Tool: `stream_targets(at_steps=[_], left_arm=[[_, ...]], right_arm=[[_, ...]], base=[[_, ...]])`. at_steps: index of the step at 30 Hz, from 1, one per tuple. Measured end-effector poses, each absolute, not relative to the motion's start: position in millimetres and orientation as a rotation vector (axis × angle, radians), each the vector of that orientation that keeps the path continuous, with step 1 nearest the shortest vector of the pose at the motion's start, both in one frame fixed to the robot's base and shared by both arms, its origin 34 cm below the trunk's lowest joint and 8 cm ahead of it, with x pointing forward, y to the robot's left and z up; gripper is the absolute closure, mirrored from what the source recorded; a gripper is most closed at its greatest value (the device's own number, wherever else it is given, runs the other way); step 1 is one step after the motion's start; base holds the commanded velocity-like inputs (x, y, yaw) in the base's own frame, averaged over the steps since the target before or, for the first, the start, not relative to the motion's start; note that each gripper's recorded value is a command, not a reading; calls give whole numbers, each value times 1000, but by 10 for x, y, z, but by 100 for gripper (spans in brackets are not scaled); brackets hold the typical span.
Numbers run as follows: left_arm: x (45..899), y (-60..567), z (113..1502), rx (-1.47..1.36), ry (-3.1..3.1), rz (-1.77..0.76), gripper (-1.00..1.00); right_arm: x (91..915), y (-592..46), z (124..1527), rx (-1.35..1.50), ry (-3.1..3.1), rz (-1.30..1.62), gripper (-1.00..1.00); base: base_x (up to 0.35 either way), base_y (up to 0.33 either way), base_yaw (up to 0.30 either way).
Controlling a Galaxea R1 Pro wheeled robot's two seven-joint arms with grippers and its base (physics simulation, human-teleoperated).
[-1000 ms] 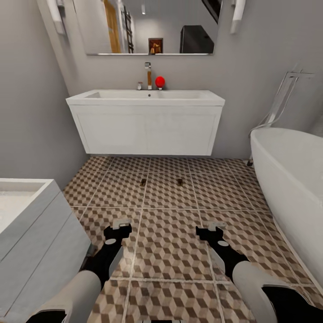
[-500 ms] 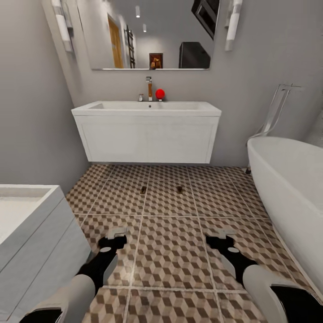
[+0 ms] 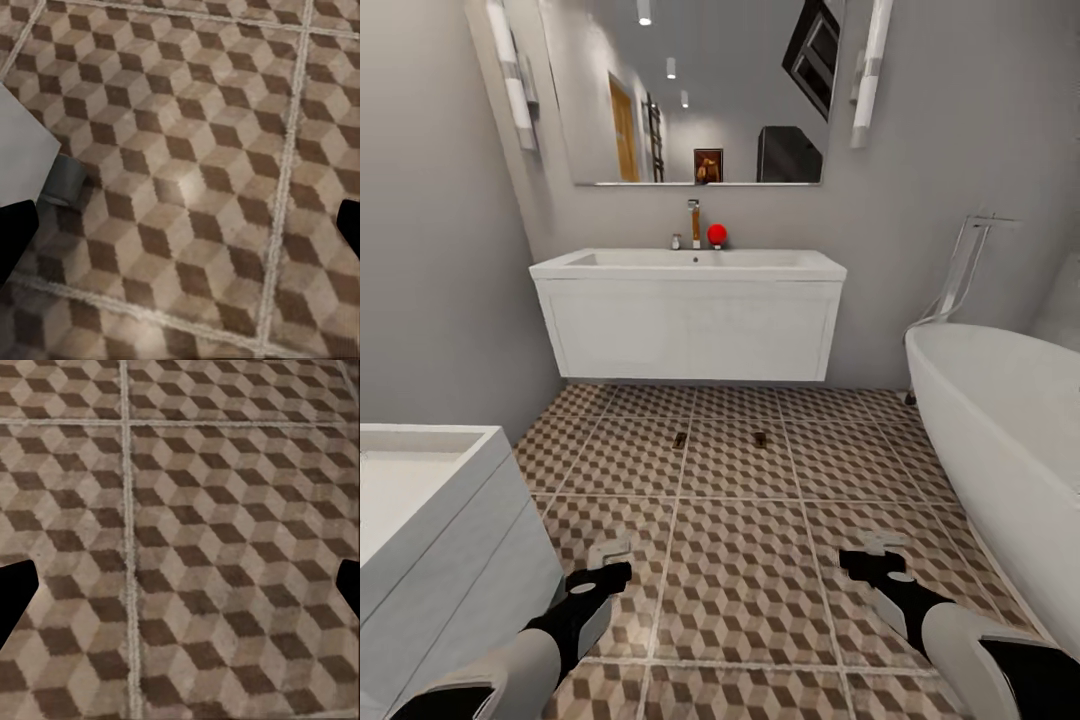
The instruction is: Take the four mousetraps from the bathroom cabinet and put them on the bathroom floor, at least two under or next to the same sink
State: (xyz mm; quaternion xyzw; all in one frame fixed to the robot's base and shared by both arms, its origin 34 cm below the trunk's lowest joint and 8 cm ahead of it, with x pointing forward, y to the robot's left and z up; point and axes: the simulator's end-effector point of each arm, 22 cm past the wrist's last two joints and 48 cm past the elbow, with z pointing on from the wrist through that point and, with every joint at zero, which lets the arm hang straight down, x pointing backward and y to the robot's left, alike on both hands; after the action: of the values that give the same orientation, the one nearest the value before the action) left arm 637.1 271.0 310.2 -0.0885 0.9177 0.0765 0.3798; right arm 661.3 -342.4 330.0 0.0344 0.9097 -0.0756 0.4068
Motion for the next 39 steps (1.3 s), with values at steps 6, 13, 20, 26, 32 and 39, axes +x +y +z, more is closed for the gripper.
stream_targets(at_steps=[6,13,20,26,32,39], left_arm=[[6274,2877,3122,-262,2337,213,-100],[6159,3043,3144,-280,2342,235,-100],[6059,3126,3175,-297,2351,242,-100],[6026,3177,3246,-321,2343,238,-100],[5794,3252,3165,-388,2380,233,-100],[5343,3280,2969,-425,2453,244,-100]], right_arm=[[6601,-3675,3445,102,2273,-228,-100],[6565,-3892,3590,117,2253,-258,-100],[6213,-4102,3443,125,2287,-295,-100],[5858,-4177,3257,124,2328,-312,-100],[5105,-4254,2837,112,2447,-340,-100],[4718,-4218,2732,103,2514,-342,-100]], base=[[0,0,0],[0,0,0],[0,0,0],[0,0,0],[0,0,0],[0,0,0]])
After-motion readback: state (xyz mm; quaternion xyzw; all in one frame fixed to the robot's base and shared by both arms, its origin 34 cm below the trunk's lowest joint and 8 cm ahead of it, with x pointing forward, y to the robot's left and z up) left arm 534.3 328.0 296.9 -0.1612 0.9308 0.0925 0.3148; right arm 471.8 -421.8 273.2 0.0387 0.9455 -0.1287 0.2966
